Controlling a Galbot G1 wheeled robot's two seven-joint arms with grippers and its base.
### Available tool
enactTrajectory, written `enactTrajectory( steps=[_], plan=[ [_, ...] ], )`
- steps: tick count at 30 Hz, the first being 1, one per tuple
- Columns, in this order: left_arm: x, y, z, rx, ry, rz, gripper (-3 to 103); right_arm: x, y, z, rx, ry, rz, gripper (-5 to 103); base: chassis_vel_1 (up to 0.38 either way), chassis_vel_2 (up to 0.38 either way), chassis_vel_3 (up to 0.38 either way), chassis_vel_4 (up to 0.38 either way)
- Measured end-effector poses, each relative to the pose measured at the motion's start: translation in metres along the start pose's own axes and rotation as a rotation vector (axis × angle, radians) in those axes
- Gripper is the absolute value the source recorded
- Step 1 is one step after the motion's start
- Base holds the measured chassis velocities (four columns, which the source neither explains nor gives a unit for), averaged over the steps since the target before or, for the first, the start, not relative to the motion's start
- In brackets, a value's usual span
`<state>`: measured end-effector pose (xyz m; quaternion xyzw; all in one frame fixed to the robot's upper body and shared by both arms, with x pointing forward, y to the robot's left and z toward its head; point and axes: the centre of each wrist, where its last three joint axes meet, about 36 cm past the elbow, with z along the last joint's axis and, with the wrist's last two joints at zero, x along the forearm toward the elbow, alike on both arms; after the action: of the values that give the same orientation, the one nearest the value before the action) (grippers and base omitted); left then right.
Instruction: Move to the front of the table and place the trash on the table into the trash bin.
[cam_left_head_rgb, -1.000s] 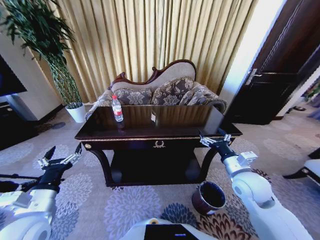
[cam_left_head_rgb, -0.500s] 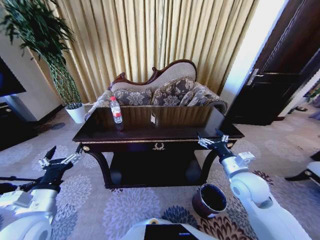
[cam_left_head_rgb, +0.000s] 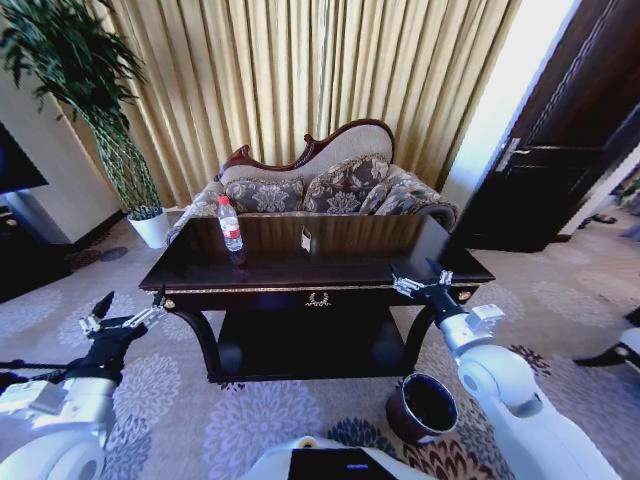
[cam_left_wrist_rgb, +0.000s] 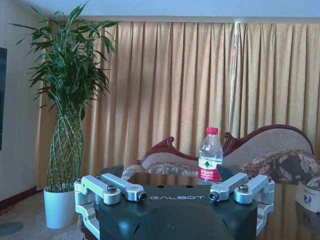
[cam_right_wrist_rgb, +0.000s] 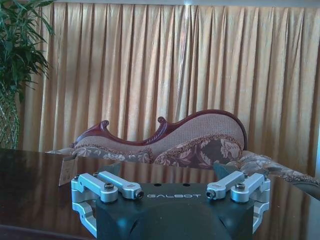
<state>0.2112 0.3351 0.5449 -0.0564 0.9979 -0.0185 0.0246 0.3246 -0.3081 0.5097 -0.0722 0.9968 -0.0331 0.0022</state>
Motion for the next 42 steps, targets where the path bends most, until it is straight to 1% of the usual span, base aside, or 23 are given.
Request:
enactTrajectory(
  steps=[26, 35, 42],
  plan=[
    [-0.0003, -0.0003, 0.0001, 0.0, 0.002, 0.0, 100, -0.0023, 0.0008, 0.0033, -0.004, 0.006, 0.001, 100, -0.046, 0.049, 0.05, -0.045],
    [0.0003, -0.0007, 0.0008, 0.005, 0.004, -0.004, 100, -0.0024, 0.002, 0.0045, 0.007, 0.009, 0.0, 100, -0.044, 0.05, 0.041, -0.052],
    [0.0012, 0.0004, 0.0005, 0.002, 0.006, -0.01, 100, -0.0016, 0.0084, 0.0001, 0.001, 0.003, -0.028, 100, -0.04, 0.042, 0.035, -0.053]
  ],
)
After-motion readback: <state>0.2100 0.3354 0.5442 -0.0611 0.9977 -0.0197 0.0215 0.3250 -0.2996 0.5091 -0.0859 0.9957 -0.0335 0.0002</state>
